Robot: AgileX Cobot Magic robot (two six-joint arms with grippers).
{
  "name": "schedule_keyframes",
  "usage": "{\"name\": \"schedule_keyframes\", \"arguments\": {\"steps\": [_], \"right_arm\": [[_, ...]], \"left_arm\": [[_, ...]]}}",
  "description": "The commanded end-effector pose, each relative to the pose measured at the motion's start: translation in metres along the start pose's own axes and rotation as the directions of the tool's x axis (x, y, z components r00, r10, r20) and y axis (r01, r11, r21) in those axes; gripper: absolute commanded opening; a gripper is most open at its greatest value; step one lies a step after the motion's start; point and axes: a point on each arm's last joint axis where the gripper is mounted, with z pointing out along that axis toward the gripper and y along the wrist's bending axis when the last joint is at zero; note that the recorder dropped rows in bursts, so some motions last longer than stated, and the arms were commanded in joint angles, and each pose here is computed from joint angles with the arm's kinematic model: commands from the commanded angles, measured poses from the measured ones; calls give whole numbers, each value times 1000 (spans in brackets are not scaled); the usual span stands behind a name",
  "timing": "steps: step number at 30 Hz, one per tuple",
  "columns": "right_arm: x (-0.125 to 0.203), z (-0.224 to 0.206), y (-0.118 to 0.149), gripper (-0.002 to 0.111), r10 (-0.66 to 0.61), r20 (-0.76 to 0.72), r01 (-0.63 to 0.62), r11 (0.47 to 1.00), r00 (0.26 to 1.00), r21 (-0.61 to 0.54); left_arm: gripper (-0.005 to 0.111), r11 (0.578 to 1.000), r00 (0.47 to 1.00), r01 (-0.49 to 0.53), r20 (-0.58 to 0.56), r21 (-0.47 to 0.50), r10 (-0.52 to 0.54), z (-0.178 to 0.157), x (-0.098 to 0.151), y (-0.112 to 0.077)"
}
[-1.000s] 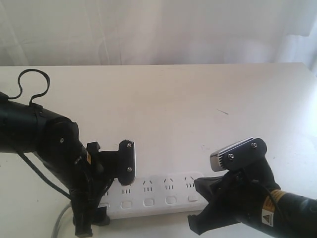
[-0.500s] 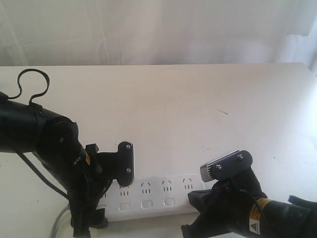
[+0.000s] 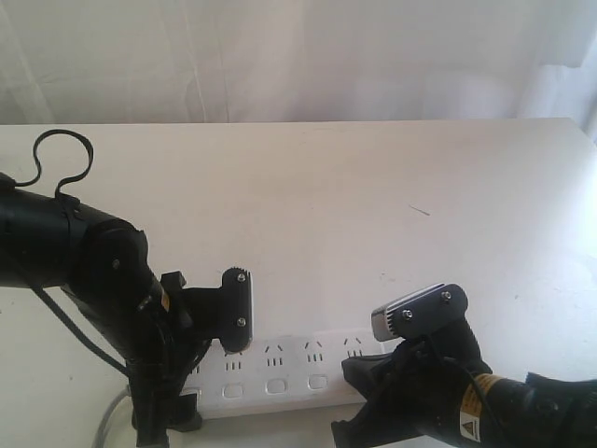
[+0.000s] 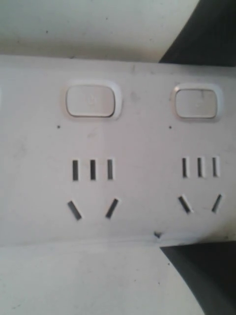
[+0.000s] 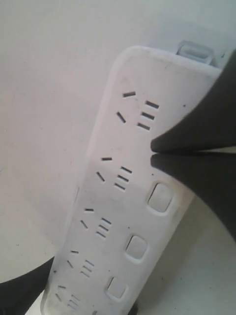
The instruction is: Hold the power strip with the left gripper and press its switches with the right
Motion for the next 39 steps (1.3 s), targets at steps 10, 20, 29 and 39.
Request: {"name": "schedule_keyframes", "arguments": {"steps": [10,20,29,39], "right_arm": [[34,-17,-17,0,55,-129,-35,987,990,155],[23,-13,-11,0,52,-40,-49,996,998,80],[23,-10,-8,0,50,-82,-46,998,995,54],[38,4,-12,0,62,-167,-50,996,984,75]], "left_arm": [[0,996,996,-30,-78,78,36,8,10,-9],[0,997,997,-28,-76,75,34,8,9,-8],[0,997,996,-28,-77,77,34,8,10,-9],[0,997,997,-26,-76,77,32,8,9,-9]]}}
